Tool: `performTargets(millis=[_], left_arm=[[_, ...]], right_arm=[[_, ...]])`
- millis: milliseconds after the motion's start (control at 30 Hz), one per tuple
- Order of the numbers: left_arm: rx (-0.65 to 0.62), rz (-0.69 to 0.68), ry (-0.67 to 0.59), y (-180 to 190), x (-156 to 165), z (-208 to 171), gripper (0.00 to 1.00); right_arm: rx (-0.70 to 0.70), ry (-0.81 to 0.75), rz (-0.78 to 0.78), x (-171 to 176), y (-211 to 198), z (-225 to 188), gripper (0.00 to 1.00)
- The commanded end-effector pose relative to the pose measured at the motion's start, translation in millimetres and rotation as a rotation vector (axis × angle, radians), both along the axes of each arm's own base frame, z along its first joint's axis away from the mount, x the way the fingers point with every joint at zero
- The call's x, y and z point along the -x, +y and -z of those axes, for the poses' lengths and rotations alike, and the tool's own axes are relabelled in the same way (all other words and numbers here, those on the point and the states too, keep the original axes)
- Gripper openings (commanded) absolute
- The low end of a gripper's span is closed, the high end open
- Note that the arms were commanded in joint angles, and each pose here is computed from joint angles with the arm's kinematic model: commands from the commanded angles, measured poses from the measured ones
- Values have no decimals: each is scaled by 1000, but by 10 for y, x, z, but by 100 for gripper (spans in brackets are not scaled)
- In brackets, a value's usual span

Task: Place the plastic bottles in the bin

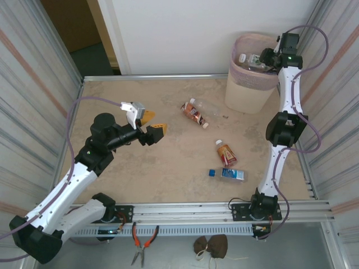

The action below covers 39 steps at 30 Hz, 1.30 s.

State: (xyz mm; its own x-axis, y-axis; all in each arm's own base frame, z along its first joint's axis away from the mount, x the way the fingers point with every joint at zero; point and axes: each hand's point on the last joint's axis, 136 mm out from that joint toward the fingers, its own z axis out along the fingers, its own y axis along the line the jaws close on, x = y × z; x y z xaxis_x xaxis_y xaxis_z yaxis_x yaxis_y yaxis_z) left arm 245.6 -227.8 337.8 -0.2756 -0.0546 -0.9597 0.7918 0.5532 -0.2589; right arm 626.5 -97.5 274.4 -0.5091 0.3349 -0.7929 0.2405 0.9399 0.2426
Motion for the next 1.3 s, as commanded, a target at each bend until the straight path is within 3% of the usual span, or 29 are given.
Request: performTargets(millis=[0, 367, 633, 967, 1267], left_arm=[[19, -7, -25, 23, -18, -109, 85], [8, -8, 17, 2, -57, -9, 84], [-20, -8, 60, -19, -99, 123, 84], [-32, -20, 90, 0, -125, 239, 84], [-35, -22, 101, 37, -129, 282, 84]], right_arm=[[-34, 58, 22, 112, -44, 96, 47], [-27, -107, 0, 483, 119, -918, 48], [-19, -59, -69, 974, 472, -1122, 50], [64, 55, -210, 1843, 1225, -926, 54], [123, 268, -357, 2550, 1880, -72, 55]])
